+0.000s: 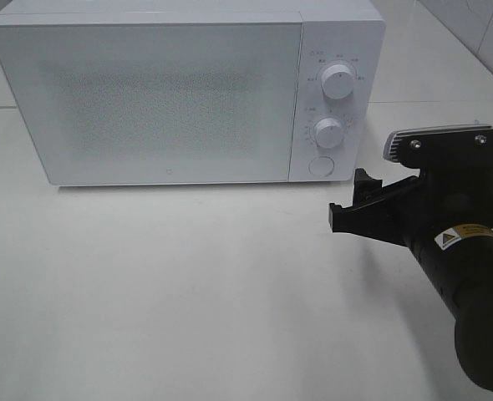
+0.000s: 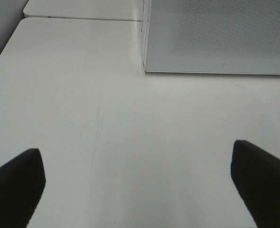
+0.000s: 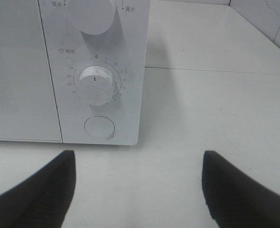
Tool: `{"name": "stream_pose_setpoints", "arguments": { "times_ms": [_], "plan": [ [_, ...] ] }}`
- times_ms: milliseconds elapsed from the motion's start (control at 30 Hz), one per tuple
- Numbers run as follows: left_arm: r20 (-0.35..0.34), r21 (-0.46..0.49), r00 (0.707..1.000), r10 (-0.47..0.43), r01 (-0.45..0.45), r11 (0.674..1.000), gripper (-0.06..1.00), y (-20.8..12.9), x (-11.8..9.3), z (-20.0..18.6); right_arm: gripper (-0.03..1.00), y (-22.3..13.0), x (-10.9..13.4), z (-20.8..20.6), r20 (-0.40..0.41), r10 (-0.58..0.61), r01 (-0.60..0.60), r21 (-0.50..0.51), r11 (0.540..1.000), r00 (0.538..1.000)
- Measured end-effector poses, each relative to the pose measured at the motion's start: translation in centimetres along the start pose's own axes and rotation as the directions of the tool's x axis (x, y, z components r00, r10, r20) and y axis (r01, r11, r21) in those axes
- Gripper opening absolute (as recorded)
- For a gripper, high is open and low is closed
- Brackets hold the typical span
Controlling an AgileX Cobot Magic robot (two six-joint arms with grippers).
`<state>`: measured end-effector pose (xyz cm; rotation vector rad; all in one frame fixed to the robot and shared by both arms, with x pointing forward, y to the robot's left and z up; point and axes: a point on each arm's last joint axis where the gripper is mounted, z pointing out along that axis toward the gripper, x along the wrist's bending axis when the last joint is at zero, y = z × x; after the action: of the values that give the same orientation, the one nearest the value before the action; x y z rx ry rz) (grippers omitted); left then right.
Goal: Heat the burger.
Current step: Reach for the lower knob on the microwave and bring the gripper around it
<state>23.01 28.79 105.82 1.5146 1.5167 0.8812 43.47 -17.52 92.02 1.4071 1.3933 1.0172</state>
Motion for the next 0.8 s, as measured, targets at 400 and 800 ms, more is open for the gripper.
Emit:
{"name": "stream_pose_setpoints", "arguments": {
  "times_ms": [400, 800],
  "plan": [
    [0.000, 0.000, 1.000, 0.000, 0.000, 1.000, 0.99, 0.0, 0.0, 0.0, 0.73, 0.2, 0.0, 0.4, -0.031, 0.030, -0.030, -0.017, 0.999, 0.999],
    [0.000, 0.000, 1.000, 0.000, 0.000, 1.000, 0.99, 0.0, 0.0, 0.0, 0.73, -0.6, 1.9, 3.6, -0.013, 0.010, -0.010, -0.012, 1.000, 1.000]
  ]
}}
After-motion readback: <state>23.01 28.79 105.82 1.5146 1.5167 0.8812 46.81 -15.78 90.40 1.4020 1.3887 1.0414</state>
